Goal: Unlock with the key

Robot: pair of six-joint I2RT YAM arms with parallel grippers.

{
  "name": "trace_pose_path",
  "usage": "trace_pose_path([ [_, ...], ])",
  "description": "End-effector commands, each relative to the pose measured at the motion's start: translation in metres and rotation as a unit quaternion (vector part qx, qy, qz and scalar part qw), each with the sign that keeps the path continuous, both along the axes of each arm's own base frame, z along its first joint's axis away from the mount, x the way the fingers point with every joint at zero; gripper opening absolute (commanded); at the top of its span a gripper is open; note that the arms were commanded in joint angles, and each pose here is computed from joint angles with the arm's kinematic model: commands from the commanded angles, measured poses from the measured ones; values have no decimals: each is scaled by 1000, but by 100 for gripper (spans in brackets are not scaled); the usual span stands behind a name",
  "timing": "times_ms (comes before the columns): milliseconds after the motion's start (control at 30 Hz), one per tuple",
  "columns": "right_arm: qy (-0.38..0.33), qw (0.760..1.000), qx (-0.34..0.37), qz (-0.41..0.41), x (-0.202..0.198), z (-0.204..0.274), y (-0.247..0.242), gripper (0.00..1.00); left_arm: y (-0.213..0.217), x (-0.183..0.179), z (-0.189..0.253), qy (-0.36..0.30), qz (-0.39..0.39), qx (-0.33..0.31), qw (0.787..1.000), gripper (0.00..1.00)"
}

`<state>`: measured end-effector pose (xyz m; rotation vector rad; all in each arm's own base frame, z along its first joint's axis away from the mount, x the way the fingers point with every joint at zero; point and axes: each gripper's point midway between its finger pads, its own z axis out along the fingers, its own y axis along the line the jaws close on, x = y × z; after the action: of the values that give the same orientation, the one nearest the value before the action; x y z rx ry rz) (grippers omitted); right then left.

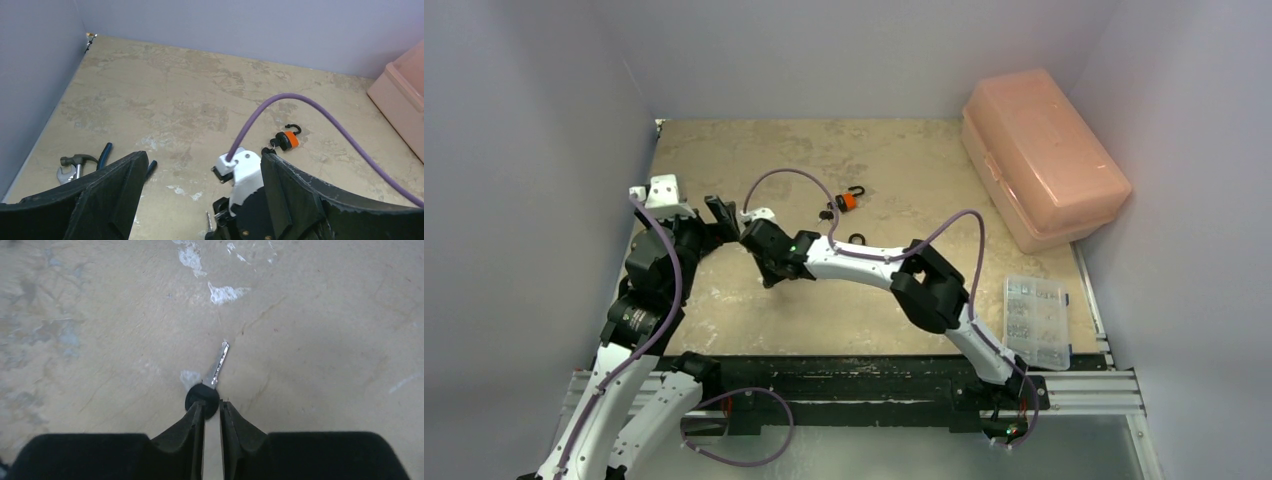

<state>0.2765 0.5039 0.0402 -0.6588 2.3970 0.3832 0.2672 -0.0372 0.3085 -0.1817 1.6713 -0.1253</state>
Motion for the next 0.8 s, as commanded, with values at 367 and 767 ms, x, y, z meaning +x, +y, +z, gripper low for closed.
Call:
trace_pose_path([
  [367,32,982,175,-63,9,85,-19,15,-22,8,11,-24,-61,-1,998,89],
  [767,-9,979,150,-140,21,102,-122,64,-35,43,-84,194,-29,-3,981,90],
])
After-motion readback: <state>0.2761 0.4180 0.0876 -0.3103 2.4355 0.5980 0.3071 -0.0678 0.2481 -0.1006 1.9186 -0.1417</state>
